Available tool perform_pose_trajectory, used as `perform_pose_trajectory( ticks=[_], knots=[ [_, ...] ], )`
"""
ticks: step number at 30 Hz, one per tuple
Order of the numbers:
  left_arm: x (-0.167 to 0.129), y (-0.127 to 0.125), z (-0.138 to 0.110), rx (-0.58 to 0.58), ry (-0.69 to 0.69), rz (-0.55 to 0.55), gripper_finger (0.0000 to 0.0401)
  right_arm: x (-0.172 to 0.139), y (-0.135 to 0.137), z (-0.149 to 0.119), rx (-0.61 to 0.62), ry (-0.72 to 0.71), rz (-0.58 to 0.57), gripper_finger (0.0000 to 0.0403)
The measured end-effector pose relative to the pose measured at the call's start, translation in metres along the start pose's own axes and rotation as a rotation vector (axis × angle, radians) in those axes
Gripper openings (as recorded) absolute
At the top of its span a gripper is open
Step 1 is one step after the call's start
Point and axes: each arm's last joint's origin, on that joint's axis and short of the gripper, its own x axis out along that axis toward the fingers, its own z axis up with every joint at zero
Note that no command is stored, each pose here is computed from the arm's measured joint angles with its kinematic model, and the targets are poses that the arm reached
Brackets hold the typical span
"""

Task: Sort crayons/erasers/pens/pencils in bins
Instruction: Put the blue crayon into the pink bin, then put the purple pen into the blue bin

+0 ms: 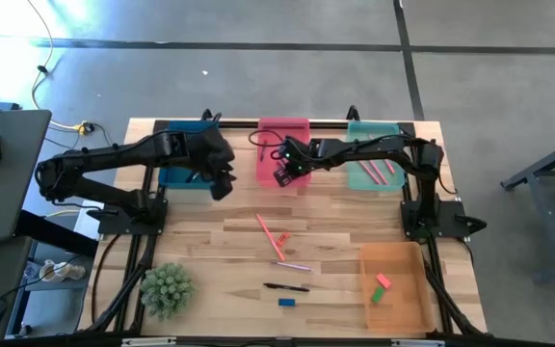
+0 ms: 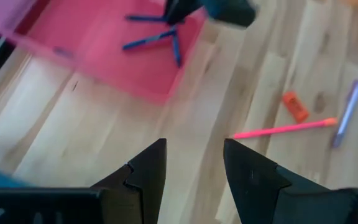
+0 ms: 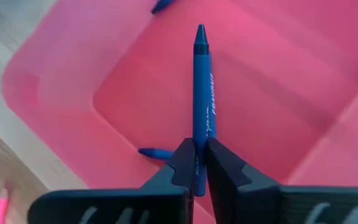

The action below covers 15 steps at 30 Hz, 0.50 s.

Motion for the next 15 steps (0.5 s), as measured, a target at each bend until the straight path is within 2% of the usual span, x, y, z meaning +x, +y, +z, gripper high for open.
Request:
perform_pose_trajectory(
  ticks=[6, 15],
  knots=[
    [0.000, -0.015, 0.006, 0.056, -0.081, -0.046, 0.0149, 0.000, -0.001, -0.001, 0.009, 0.010, -0.005, 0.0030],
    [0.000, -0.025, 0.005, 0.109, -0.079, -0.072, 0.0149, 0.000, 0.000, -0.001, 0.049, 0.020, 0.004, 0.0116]
  ],
)
